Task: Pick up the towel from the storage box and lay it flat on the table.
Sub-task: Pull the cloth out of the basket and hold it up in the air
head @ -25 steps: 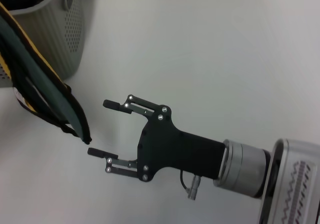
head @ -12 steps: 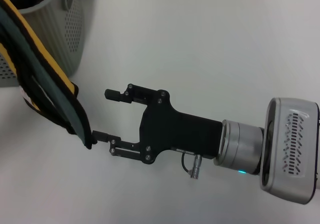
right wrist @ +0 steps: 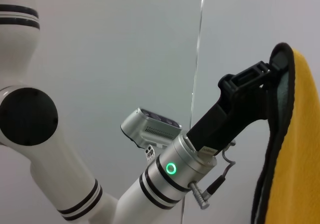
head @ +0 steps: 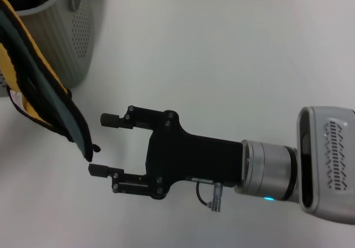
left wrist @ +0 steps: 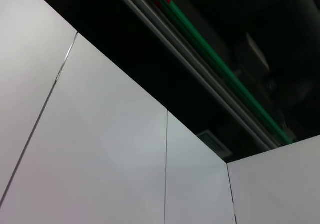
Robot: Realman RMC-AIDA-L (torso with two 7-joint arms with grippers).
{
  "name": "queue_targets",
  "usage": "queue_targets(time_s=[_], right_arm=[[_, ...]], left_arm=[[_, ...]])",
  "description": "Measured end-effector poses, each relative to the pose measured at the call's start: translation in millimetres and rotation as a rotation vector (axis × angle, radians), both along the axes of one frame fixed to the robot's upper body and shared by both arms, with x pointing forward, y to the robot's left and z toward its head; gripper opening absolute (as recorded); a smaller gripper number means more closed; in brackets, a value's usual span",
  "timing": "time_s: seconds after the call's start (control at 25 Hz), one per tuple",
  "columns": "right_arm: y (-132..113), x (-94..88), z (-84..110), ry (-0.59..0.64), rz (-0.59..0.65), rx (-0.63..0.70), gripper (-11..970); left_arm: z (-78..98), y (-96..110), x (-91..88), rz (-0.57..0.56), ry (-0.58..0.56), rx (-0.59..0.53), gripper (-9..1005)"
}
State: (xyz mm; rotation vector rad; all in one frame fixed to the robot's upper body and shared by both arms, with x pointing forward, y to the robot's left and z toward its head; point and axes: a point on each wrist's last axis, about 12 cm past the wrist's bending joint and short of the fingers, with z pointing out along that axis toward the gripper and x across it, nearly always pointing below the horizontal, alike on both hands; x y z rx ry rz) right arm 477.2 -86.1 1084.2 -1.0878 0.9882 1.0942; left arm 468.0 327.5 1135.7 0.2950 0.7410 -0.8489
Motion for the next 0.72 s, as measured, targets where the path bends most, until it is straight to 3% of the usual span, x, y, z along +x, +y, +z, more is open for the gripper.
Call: queue_targets(time_s=[0.36,0.72], right_arm=[[18,26.7,6.9,0.091,0.001,-0.094,604],[7,23.3,-2.5,0.13,-0.047,-0.094,588]], left_arm=[[0.8,-7,4.4,-0.028,-0.008,0.014,23],[1.8,-5,4.2,-0.012,-0.017,0.006,23]])
